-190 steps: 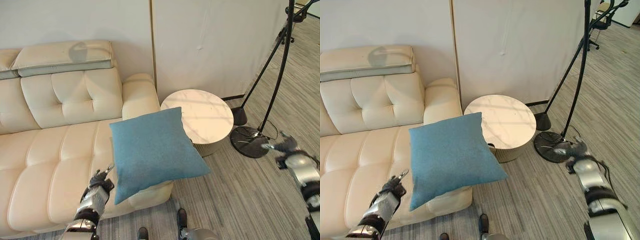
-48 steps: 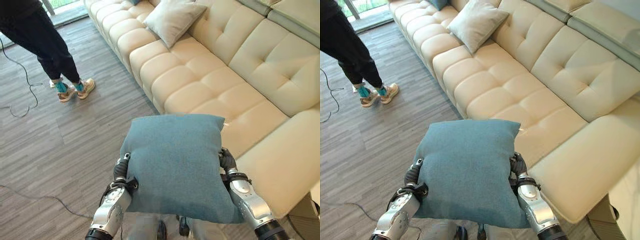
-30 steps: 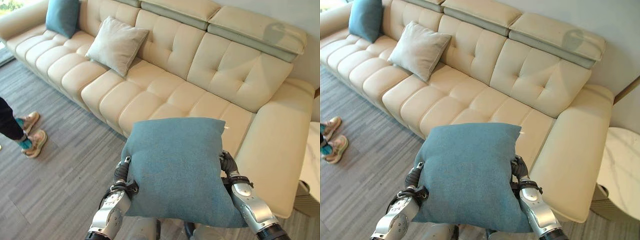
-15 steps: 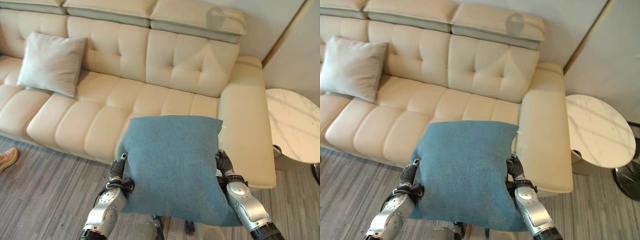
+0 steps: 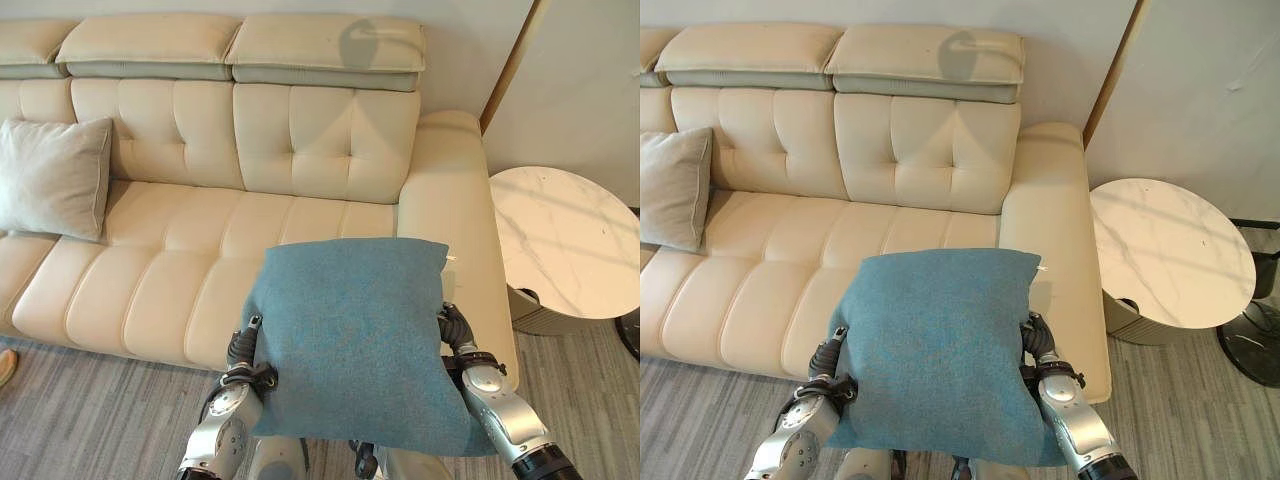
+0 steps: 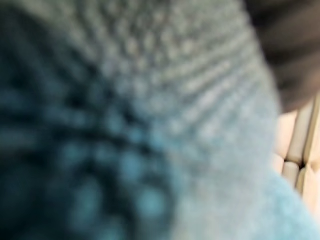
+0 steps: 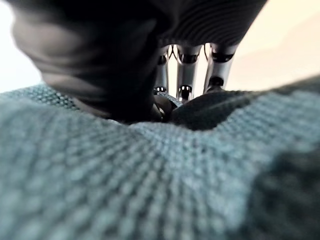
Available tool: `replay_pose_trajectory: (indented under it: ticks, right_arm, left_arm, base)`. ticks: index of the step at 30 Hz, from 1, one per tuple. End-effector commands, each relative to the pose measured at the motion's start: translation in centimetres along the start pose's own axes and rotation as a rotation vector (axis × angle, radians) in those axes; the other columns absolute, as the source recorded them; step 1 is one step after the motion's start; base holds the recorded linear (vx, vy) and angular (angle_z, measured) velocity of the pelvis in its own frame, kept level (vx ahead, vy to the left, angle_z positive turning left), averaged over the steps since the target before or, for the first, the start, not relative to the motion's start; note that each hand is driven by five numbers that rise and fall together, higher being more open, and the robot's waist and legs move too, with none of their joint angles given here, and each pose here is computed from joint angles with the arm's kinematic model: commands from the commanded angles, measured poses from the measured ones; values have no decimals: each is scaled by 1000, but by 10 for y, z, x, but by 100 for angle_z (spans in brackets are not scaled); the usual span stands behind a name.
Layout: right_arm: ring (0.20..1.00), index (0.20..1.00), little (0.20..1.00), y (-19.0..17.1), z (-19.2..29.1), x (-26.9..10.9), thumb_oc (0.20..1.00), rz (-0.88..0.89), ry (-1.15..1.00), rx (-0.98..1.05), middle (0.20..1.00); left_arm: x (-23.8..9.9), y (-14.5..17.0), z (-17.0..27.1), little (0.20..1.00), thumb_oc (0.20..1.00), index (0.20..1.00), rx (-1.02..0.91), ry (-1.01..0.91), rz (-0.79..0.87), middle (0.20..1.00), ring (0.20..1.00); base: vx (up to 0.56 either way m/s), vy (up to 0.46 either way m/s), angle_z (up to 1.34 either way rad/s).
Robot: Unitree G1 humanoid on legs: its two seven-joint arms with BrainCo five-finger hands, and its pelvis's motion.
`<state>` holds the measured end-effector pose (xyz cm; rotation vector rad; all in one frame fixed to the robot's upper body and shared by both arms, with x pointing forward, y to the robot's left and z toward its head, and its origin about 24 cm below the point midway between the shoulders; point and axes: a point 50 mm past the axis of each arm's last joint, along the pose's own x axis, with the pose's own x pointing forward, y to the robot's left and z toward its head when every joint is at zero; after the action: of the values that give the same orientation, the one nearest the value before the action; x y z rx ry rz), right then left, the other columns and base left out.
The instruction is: Pick up all the scattered cushions and arrange them neatly on the sofa.
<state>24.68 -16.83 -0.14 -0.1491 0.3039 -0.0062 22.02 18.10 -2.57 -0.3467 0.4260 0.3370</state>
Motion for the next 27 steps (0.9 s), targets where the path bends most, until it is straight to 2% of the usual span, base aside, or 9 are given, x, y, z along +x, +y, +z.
replay_pose_trajectory:
  ticks: [1,7,14,18,20,21,22,23,27]
  right_arm:
    - [200,200,200,24,40,1,200,99,-191,50,200]
    - [200,200,200,15,37,-1,200,62,-187,31,200]
    - [200,200,200,26,48,4,200,75,-233,81,200]
    - [200,200,200,46,90,17,200,94,-370,129,200]
    - [200,200,200,51,129,26,200,69,-491,136,200]
    - [200,200,200,33,228,34,200,-88,-787,70,200]
    - [200,200,200,33,229,34,200,-89,-791,71,200]
    - [200,200,200,13,271,31,200,-197,-914,21,200]
    - [200,200,200,-9,318,22,200,-311,-1032,20,200]
  left_arm:
    - [-9,-33,40,200,200,200,-45,-212,-147,200,200]
    - [-9,-38,39,200,200,200,-28,-212,-164,200,200]
    - [-6,-40,56,200,200,200,85,-313,-157,200,200]
    - [0,-71,84,200,200,200,131,-454,-187,200,200]
    - [5,-93,113,200,200,200,165,-583,-186,200,200]
    - [-3,-143,210,200,200,200,270,-959,-149,200,200]
    - [-3,-144,211,200,200,200,270,-962,-150,200,200]
    - [-17,-165,252,200,200,200,322,-1125,-130,200,200]
    - [-34,-183,299,200,200,200,376,-1287,-68,200,200]
  base:
    - [81,93,-32]
    - [126,184,-24]
    - [13,171,3]
    - [-98,97,2]
    - [-146,92,9]
    - [-144,81,9]
    - [-156,71,10]
    - [-63,22,18]
    - [-44,23,21]
